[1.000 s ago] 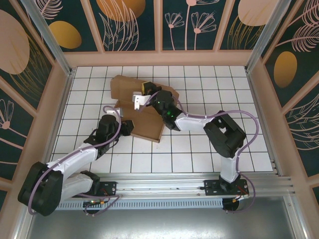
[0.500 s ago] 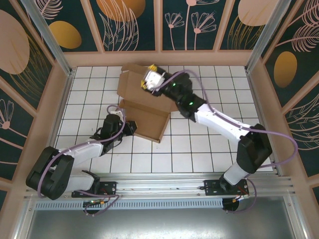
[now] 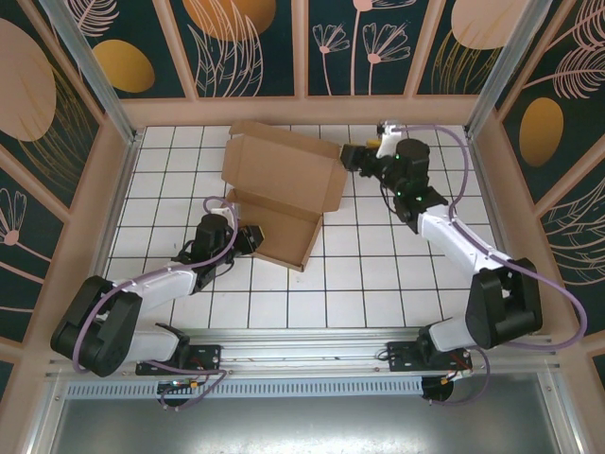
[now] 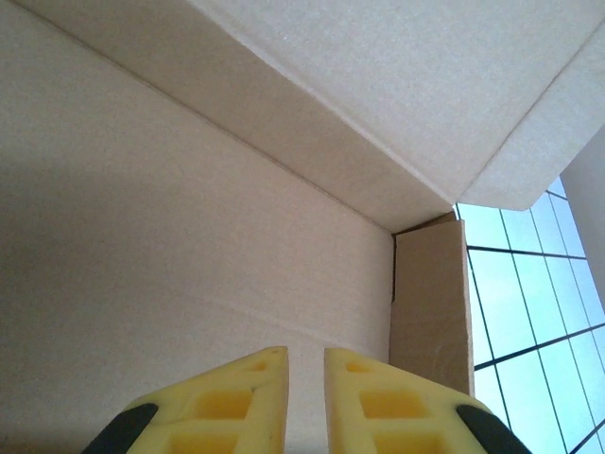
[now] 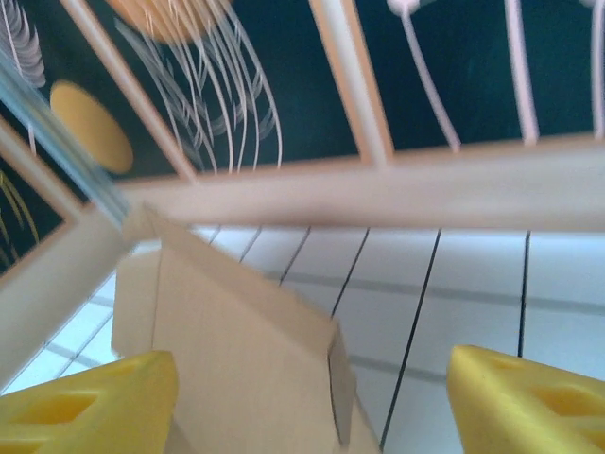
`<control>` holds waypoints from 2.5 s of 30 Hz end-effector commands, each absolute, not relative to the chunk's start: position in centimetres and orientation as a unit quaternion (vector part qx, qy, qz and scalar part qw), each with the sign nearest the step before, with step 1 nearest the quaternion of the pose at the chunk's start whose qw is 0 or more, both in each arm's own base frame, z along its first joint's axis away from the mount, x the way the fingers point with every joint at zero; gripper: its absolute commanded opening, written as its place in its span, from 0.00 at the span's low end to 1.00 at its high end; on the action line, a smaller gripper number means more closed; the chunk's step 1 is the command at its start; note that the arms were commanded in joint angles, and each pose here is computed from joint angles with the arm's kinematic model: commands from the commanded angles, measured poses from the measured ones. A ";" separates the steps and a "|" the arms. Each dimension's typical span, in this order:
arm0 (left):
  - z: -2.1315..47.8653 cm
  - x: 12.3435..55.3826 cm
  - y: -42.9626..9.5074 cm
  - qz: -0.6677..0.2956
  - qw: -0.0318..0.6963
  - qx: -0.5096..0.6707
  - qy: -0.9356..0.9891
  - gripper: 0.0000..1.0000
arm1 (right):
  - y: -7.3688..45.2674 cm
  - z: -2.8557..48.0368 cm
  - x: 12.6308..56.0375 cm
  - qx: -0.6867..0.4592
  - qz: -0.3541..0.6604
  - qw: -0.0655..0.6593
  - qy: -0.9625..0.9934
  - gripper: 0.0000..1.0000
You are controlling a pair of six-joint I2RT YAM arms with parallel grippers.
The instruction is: Fold the paper box
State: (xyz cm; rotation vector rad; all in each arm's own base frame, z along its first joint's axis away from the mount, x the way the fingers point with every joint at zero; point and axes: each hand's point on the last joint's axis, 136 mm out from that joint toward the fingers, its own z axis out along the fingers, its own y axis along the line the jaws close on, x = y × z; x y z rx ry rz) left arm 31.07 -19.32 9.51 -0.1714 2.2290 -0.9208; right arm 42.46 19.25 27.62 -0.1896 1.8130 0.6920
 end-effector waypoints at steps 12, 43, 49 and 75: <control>11.3 31.8 -20.2 -0.370 0.375 -0.041 0.849 0.18 | 20.3 18.7 41.8 -0.128 0.401 0.466 0.779 0.67; 17.8 32.9 -19.5 -0.309 0.450 0.040 0.837 0.28 | 21.2 16.7 43.6 -0.233 0.354 0.419 0.803 0.00; 24.2 34.1 -16.8 -0.223 0.553 0.070 0.800 0.51 | 20.8 19.0 43.5 -0.360 0.266 0.486 0.751 0.00; 20.9 34.6 -15.8 -0.295 0.484 0.093 0.818 0.55 | 19.2 17.3 45.2 -0.356 0.234 0.471 0.773 0.00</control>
